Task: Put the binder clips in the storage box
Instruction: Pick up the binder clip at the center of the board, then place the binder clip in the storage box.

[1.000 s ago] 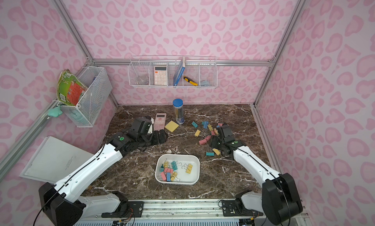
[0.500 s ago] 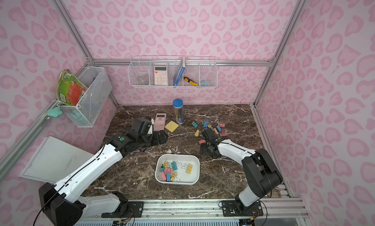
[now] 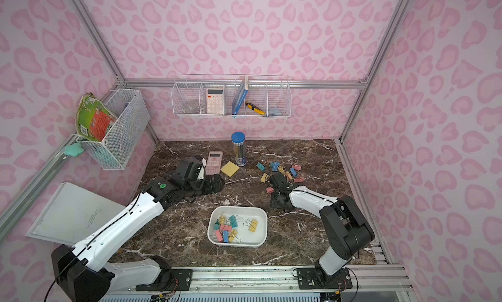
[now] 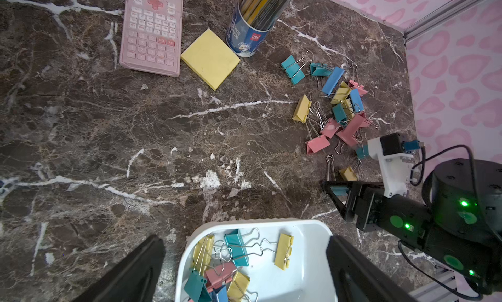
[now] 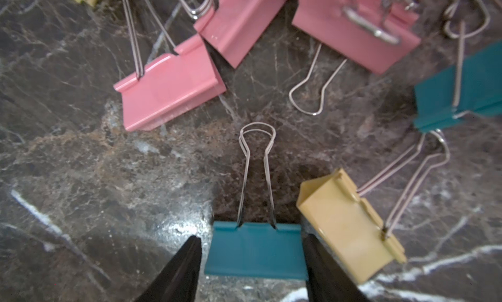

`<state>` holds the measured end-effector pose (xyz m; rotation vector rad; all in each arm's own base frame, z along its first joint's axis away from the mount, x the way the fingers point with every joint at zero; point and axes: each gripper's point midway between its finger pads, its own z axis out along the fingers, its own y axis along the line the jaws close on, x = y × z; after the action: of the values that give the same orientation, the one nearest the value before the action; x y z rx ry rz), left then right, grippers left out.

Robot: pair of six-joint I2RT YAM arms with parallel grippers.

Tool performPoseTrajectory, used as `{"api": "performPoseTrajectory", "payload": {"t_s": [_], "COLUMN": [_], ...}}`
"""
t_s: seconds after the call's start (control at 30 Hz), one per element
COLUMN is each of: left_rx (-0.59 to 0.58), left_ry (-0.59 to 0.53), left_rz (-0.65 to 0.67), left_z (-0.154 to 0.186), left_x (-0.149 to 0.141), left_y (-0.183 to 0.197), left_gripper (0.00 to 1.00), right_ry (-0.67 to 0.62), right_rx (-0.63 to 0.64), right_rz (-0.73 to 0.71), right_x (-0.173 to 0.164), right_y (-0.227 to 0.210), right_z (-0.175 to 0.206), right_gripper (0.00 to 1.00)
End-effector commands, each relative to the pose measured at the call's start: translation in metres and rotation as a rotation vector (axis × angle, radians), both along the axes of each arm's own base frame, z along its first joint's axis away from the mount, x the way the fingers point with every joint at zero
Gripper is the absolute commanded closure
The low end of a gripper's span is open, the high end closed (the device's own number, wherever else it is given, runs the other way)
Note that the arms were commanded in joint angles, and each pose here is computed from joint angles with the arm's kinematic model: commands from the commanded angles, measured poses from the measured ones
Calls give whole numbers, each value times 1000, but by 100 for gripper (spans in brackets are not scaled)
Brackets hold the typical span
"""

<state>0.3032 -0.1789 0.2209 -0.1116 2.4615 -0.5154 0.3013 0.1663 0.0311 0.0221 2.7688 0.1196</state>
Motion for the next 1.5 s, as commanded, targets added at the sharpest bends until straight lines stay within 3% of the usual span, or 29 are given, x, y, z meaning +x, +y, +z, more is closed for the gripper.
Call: {"api": "performPoseTrajectory", "payload": {"t_s": [0.0,0.3,0.47,0.57,0.63,0.83,1.0,1.2,1.33,1.47], "left_rx": [17,27,33,41,43,48,49,50,60,67], "left_ry": [1,-3,-10,-22,-42,-91,-77,-50,-46,-50], "left_rz": [-5,5,43,107,146,175,152,135,132,121], "left_z": [-1,1,2,5,9,16,12,6,4,6], "left_x": [-2,-5,-4,-1,0,2,2,0,1,4], "left_y": [3,8,13,23,30,38,34,31,31,29], "left_gripper": [2,2,2,1,1,1,2,3,3,3], "right_ry": [-29,-110,-290,-415,-433,-359,-235,-141,-200,-289], "right_rx": [-19,8,131,235,304,345,324,290,277,298], "right_rz": [3,-1,51,148,209,480,630,685,666,583], "right_x": [4,15,15,-8,-30,-108,-144,-156,-146,-124], "right_y": [-3,1,30,60,80,143,179,192,191,181], "right_z": [5,38,113,158,169,141,99,60,76,105], "right_gripper": [44,51,54,54,55,54,55,50,44,27]}}
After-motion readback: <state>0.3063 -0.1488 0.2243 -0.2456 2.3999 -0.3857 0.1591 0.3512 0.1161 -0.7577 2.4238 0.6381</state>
